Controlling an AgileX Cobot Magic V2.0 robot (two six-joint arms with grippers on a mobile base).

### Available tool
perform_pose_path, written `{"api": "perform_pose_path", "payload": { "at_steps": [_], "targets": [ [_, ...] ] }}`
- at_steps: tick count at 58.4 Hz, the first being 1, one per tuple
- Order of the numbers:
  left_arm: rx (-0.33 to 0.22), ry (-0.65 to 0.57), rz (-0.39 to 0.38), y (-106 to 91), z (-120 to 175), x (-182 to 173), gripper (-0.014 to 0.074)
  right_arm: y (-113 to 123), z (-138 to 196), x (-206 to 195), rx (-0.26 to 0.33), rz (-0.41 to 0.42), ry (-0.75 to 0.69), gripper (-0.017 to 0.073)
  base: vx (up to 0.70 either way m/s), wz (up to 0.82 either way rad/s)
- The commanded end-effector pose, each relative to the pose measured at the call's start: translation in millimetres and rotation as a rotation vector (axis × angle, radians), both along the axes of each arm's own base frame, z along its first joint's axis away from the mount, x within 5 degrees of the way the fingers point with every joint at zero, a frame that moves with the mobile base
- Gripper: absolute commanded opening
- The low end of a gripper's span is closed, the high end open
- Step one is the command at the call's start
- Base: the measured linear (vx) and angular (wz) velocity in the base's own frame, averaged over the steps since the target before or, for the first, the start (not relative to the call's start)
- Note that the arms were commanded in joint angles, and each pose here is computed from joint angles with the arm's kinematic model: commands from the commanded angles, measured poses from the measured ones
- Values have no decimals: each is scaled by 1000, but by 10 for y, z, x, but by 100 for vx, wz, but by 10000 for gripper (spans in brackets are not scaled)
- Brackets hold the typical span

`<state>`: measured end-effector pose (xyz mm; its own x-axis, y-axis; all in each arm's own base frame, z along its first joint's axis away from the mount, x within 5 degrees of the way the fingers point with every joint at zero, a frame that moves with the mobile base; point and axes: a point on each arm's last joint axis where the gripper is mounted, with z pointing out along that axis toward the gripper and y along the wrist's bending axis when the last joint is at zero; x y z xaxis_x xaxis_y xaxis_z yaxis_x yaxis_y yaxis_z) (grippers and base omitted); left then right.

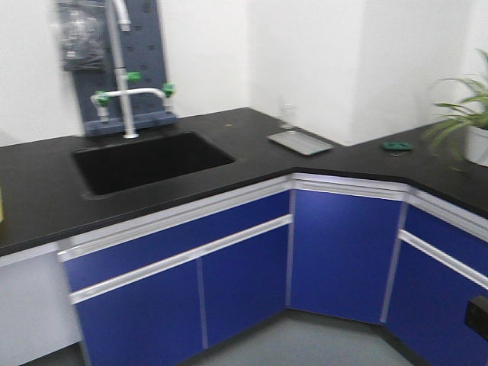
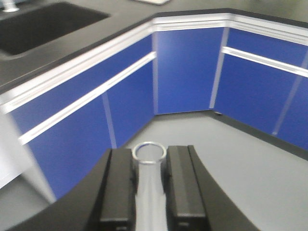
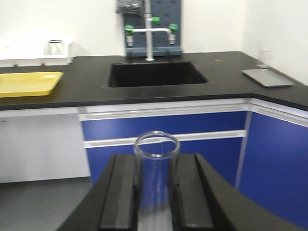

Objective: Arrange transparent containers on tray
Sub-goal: 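Drive the base to the counter with the yellow tray, holding both tubes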

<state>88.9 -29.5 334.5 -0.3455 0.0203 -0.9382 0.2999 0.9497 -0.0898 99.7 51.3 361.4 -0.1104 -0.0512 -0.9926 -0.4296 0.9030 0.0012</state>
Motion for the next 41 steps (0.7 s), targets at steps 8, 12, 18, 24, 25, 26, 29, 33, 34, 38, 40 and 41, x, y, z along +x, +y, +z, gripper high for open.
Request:
{"api": "perform_pose_path", "payload": {
  "at_steps": [8,12,18,24,25,26,29,33,34,38,40,41],
  "targets": [
    [-43,-101,16,5,178,7,2,19,154,-17,24,31,-94,-13,-4,69],
    [-43,-101,16,5,178,7,2,19,154,-17,24,31,-94,-13,3,76],
    [-42,-99,15,4,176,6,2,19,154,-17,24,31,-94,-13,8,78],
    [-39,-83,9,0,162,1,2,19,154,-17,24,31,-94,-13,15,76],
    [-39,-82,9,0,161,1,2,19,154,-17,24,31,-94,-13,18,73],
    [-38,-80,8,-1,159,0,2,19,154,-17,24,31,-94,-13,20,73],
    [-38,-81,9,0,160,1,2,19,154,-17,24,31,-94,-13,22,70],
    [-38,-81,9,0,160,1,2,19,154,-17,24,31,-94,-13,25,66],
    [-38,-81,9,0,160,1,2,19,154,-17,24,31,-94,-13,27,62],
    [-38,-81,9,0,160,1,2,19,154,-17,24,31,-94,-13,29,58],
    [-38,-81,9,0,160,1,2,19,154,-17,24,31,-94,-13,31,51],
    [-38,-81,9,0,160,1,2,19,154,-17,24,31,-94,-13,32,47]
  ]
}}
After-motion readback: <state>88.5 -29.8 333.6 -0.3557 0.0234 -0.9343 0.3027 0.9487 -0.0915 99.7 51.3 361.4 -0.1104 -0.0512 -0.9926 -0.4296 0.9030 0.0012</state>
